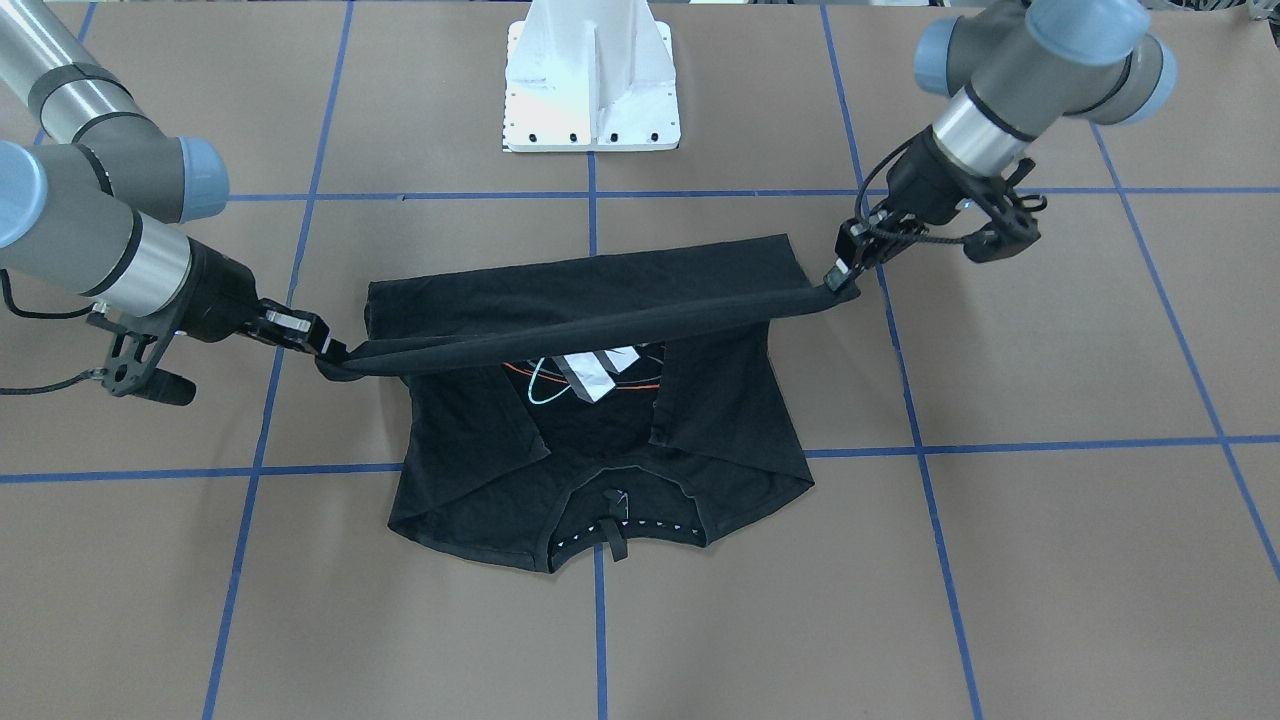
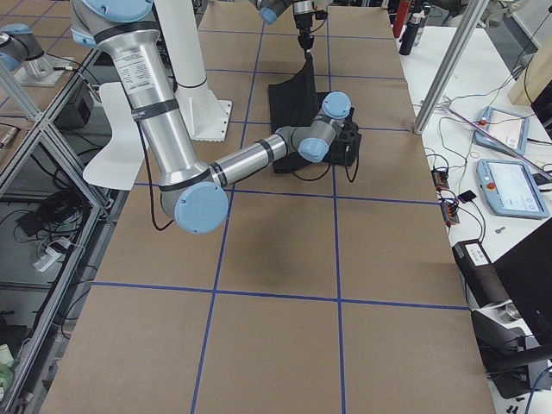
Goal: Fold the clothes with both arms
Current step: 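Lower both hem corners onto the shirt near the collar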
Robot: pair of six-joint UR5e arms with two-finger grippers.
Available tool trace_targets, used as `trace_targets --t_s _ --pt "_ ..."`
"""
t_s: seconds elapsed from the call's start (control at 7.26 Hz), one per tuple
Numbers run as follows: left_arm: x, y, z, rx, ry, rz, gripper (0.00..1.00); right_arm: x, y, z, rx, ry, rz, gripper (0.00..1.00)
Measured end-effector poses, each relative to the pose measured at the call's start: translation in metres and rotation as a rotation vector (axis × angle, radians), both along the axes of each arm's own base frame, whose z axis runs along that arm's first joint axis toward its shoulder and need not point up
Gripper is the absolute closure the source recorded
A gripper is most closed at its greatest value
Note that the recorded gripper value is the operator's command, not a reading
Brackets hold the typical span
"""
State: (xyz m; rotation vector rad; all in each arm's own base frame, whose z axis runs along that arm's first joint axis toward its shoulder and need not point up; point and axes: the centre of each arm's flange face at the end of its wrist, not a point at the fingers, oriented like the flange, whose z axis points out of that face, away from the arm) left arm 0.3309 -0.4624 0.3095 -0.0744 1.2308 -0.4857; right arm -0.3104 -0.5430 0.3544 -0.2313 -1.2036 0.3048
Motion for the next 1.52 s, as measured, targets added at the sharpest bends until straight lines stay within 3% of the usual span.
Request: trace_targets --t_s 0.41,0.83,1.52 --pt "0.046 -0.05 0.016 -0.024 -0.051 0.001 1.0 -0.005 -0.03 0.006 0.0 0.039 0.055 1.0" --pt "0.045 -0.07 0.031 -0.009 -0.074 -0.036 1.0 -0.022 -0.057 0.002 -0.003 0.06 0.076 1.0" --pt "0.039 -0.097 0.061 0.006 -0.059 -0.072 1.0 -0.035 -0.074 0.015 -0.014 0.105 0.106 1.0"
